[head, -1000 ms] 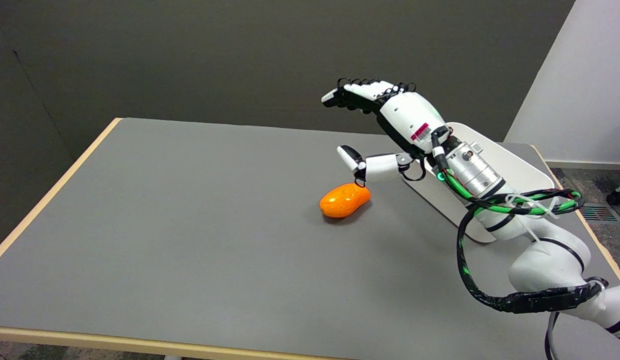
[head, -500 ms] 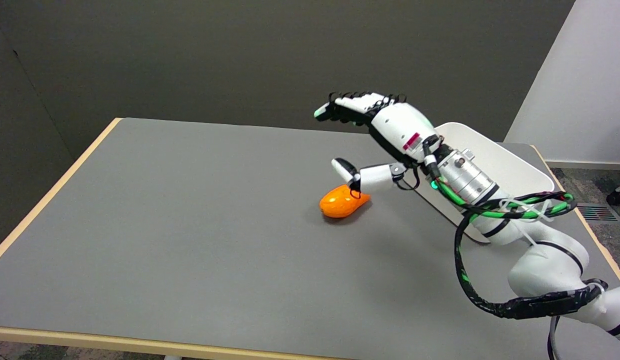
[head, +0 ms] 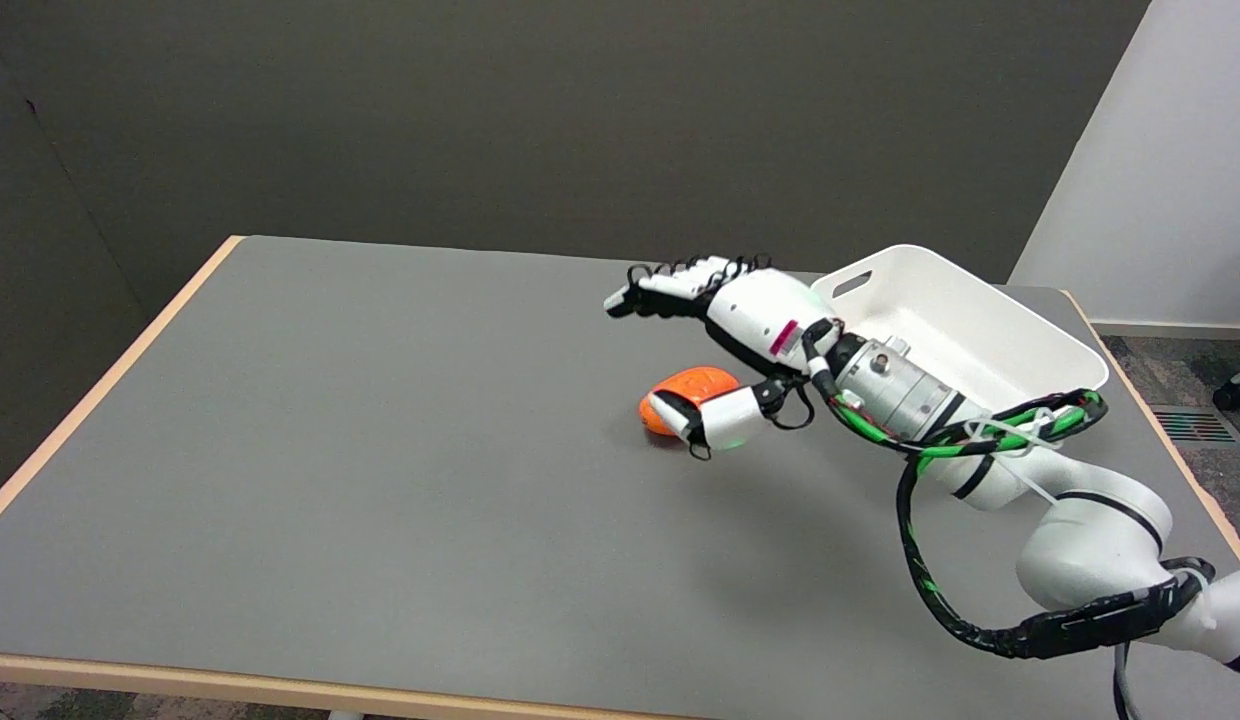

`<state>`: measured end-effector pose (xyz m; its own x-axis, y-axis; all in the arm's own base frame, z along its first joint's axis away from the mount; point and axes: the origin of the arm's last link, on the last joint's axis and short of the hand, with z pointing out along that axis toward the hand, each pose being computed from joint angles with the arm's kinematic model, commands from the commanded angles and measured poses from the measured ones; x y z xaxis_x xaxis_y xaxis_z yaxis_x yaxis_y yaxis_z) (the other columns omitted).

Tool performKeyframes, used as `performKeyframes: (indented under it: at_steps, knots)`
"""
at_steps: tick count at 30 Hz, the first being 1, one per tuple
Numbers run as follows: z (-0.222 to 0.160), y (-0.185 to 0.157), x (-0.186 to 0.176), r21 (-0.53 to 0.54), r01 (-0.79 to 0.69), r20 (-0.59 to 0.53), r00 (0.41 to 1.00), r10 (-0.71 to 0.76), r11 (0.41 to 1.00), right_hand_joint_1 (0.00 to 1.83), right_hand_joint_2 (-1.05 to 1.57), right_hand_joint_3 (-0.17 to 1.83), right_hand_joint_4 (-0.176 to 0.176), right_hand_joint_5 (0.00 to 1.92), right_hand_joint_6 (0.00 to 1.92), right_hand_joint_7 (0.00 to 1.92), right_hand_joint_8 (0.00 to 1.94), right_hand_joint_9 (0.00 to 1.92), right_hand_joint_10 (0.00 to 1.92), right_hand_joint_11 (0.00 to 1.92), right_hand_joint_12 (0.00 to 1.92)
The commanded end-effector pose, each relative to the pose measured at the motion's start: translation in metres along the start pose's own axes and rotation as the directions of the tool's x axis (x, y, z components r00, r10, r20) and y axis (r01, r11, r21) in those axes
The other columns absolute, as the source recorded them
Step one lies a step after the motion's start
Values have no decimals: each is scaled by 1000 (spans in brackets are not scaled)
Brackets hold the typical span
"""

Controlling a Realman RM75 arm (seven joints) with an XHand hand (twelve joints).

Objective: Pick up mango.Place mango into white box.

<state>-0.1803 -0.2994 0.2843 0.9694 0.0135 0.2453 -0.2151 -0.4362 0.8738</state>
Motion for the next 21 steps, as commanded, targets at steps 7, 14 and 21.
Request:
performKeyframes:
  at_steps: [7, 14, 21]
  knots:
    - [-25, 75, -42, -109, 170, 83, 983, -162, 979, 699, 628, 992, 129, 285, 592, 429, 493, 377, 798, 301, 1419]
    - [-34, 94, -47, -146, 261, 102, 963, -248, 954, 691, 626, 994, 130, 285, 592, 427, 491, 376, 795, 300, 1418]
    - [-25, 98, -42, -135, 281, 95, 958, -270, 950, 664, 622, 997, 132, 271, 575, 406, 476, 362, 773, 291, 1403]
